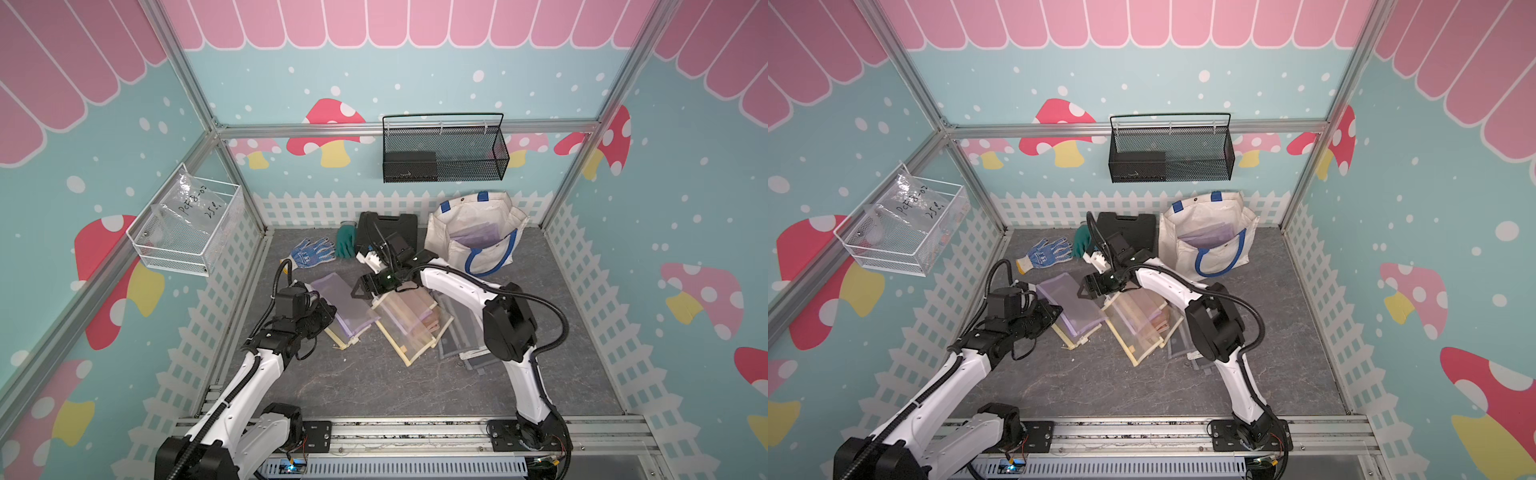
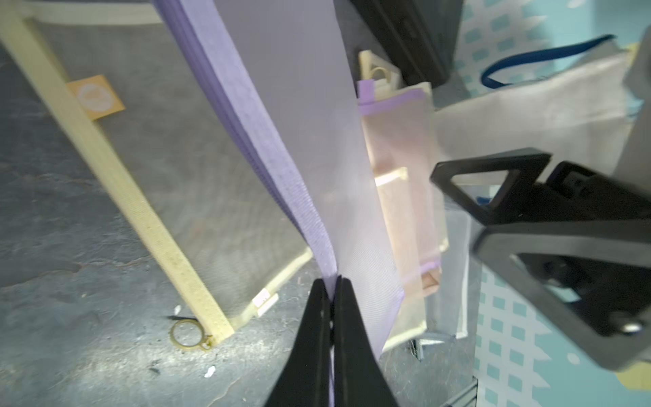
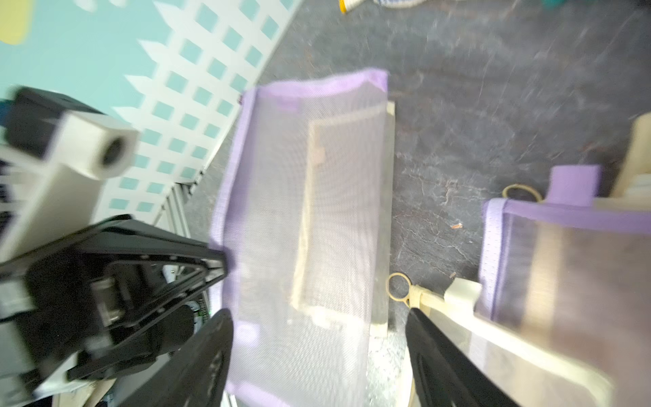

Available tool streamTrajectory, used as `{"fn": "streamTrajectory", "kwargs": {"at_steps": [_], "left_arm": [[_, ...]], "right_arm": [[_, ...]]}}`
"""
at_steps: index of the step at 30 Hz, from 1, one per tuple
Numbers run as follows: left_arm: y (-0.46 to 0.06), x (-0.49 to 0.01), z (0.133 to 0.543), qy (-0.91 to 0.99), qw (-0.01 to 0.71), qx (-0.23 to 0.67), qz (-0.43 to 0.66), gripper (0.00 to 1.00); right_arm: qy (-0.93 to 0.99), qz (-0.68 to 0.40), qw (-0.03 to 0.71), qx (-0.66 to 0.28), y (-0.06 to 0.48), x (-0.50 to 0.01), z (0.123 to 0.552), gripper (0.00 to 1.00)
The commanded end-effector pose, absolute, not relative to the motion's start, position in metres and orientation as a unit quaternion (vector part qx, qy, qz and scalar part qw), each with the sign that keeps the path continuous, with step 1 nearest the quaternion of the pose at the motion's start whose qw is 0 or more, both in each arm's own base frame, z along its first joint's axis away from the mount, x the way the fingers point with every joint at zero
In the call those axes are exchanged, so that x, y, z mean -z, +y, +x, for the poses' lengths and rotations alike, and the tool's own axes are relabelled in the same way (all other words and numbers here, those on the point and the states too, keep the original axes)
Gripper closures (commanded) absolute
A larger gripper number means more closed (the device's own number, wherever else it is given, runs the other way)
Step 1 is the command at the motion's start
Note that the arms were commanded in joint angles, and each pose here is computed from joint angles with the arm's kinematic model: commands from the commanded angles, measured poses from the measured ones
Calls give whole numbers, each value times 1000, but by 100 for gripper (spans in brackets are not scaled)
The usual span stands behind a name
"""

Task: Put the pencil pouch into the canvas bag
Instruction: Pick up the pencil pouch.

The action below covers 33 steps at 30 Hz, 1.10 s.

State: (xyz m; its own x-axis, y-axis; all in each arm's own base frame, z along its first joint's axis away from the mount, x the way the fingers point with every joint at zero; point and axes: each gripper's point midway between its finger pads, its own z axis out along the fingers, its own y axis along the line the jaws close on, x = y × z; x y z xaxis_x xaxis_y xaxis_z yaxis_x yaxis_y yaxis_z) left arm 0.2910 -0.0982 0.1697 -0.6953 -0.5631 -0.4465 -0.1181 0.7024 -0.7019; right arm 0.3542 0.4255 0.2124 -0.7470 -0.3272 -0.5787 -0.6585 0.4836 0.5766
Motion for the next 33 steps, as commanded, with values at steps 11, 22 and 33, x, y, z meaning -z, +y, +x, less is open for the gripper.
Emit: {"fn": "streamTrajectory", "kwargs": {"at_steps": [11, 22, 33], "left_arm": [[-185, -284, 252, 787, 372, 489, 58, 100], [-192, -285, 257, 795, 383, 467, 63, 100], [-202, -305, 251, 781, 375, 489, 94, 100]], "right_arm": [[801, -233, 172, -523, 385, -263, 301, 20], [797, -180, 201, -540, 361, -279, 297, 15], [797, -137, 200, -553, 332, -272, 293, 9]]}}
